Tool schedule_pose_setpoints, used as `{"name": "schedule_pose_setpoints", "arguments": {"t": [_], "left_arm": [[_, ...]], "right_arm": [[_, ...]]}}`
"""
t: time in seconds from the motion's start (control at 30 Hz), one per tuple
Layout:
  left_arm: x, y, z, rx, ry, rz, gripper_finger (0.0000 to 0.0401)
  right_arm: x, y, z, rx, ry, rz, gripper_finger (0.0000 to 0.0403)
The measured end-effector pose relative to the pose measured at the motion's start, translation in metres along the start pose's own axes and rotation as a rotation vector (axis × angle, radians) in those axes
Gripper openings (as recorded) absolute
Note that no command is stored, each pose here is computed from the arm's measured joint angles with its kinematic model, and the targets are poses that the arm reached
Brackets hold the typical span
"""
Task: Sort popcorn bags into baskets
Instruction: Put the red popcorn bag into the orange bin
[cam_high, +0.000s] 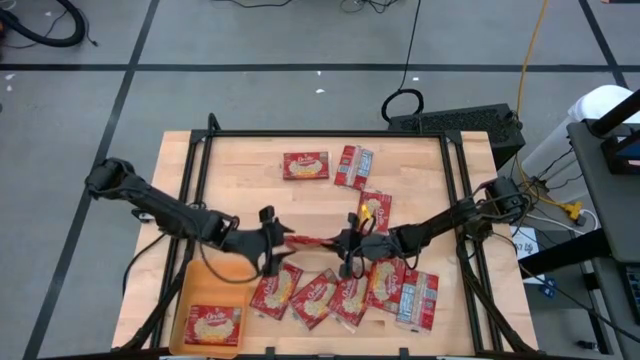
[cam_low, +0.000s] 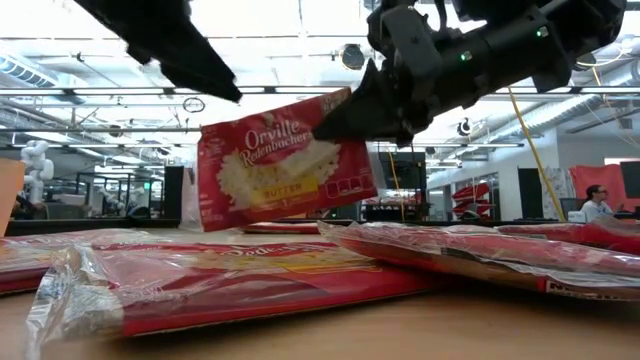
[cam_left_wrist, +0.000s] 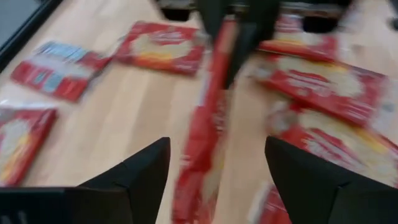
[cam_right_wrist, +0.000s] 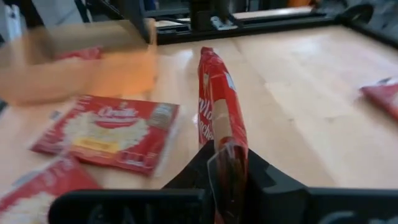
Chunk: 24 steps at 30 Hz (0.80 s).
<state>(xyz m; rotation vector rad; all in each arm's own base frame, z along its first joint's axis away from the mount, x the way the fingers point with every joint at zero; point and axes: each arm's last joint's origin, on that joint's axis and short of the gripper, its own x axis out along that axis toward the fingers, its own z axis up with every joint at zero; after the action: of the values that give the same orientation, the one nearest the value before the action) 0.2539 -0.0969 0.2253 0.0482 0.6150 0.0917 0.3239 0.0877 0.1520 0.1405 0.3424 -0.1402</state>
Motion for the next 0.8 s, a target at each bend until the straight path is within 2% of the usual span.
{"name": "schedule_pose_setpoints", "arguments": {"t": [0.1, 0.2, 0.43, 0.6, 0.8], "left_arm": [[-0.007, -0.014, 0.0, 0.037, -0.038, -0.037, 0.0269], [-0.012, -0.025, 0.003, 0.026, -0.105, -0.053, 0.0269], [-0.019, -0.036, 0.01, -0.013, -0.206, -0.067, 0.0269], [-0.02, -0.035, 0.02, 0.017, -0.172, -0.049, 0.0269], [-0.028, -0.032, 0.046, 0.034, -0.103, -0.031, 0.0269]], "right_arm": [[-0.003, 0.007, -0.002, 0.046, 0.003, 0.023, 0.0017], [-0.006, 0.015, -0.003, 0.071, -0.002, 0.048, 0.0017], [-0.016, 0.032, -0.001, 0.027, -0.081, 0.021, 0.0016], [-0.017, 0.034, 0.004, 0.005, -0.128, 0.035, 0.0016], [-0.017, 0.034, 0.004, -0.004, -0.131, 0.035, 0.0016]]}}
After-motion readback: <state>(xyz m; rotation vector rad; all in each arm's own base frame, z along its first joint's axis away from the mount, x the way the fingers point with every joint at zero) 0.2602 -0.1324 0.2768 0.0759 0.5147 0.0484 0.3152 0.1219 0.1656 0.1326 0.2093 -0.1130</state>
